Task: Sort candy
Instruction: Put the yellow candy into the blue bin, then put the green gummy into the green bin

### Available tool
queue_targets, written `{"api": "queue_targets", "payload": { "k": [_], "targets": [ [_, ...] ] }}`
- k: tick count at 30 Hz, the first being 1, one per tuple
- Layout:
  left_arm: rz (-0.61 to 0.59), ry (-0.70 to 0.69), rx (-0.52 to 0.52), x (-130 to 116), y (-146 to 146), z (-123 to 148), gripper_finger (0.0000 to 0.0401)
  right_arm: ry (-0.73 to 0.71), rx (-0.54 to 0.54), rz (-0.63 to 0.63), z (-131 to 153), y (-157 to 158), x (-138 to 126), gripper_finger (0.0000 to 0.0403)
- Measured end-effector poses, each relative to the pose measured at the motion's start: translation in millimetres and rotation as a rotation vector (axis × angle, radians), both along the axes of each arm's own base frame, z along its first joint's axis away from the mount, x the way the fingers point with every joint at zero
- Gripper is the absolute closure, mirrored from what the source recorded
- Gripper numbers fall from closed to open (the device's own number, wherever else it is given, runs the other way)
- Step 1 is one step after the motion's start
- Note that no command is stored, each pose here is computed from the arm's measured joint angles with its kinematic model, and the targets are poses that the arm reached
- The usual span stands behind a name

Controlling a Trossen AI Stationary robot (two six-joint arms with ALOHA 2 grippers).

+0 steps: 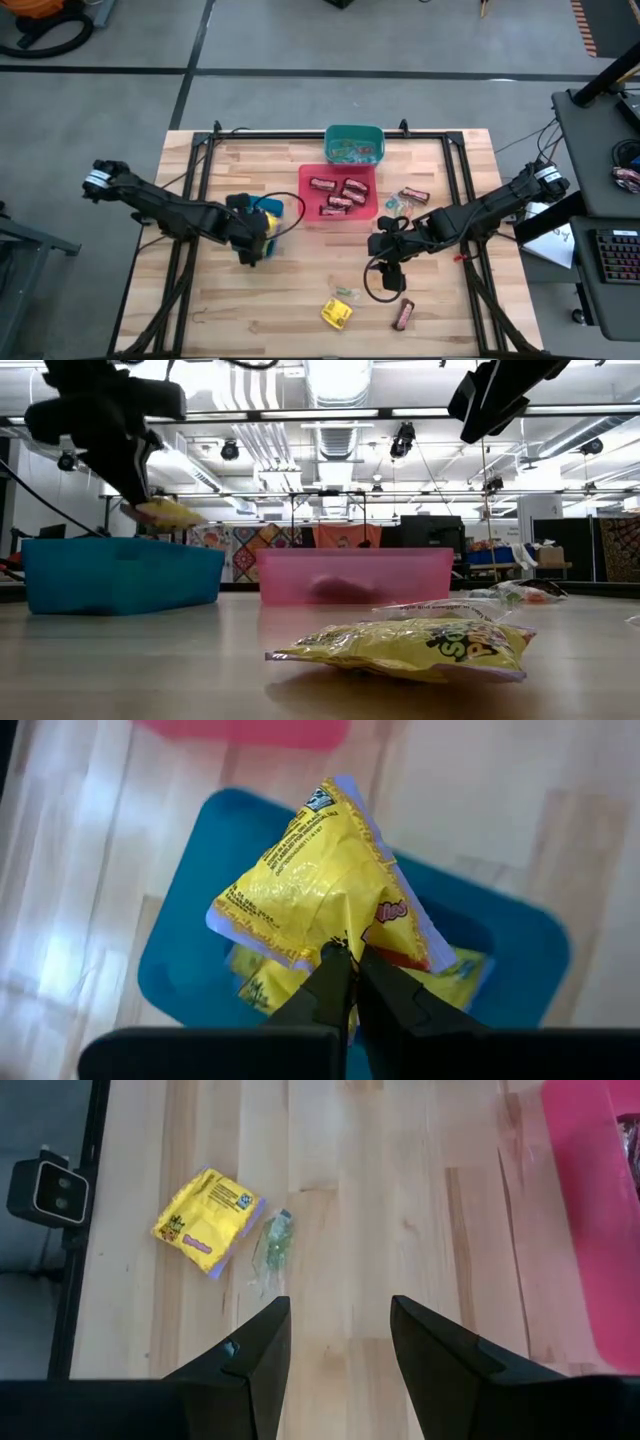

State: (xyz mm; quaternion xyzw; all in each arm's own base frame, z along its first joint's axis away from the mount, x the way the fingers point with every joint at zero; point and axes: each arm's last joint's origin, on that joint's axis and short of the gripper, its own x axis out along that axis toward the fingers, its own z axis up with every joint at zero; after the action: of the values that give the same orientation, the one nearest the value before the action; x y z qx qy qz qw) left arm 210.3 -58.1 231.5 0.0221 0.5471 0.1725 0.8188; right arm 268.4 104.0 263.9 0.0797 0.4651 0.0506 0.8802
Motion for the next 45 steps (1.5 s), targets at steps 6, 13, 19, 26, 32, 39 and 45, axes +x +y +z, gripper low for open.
{"api": "queue_targets", "payload": {
  "k": [6,13,19,26,32,39,45],
  "targets": [
    [0.083,0.056,0.016,-3,14,-20,0.0401,-0.004,0.001,0.000,0,0,0,0.0239],
    [0.139,0.070,0.070,-1,21,-31,0.0378,-0.004,0.003,-0.002,0,0,0,0.0239],
    [0.125,0.073,0.060,-2,21,-28,0.0318,-0.004,0.005,-0.004,0,0,0,0.0239],
    [0.024,0.110,-0.030,-6,19,-23,0.0279,-0.004,0.004,-0.003,0,0,0,0.0239],
    [0.008,0.058,0.064,-6,25,-13,0.0313,-0.021,-0.031,-0.027,0,-1,1,0.0239],
    [0.142,0.015,0.263,-3,49,-18,0.0395,-0.041,-0.060,-0.055,1,-3,2,0.0239],
    [0.091,-0.044,0.207,2,57,-40,0.0396,-0.055,-0.054,-0.055,2,-2,3,0.0239]
  ]
}}
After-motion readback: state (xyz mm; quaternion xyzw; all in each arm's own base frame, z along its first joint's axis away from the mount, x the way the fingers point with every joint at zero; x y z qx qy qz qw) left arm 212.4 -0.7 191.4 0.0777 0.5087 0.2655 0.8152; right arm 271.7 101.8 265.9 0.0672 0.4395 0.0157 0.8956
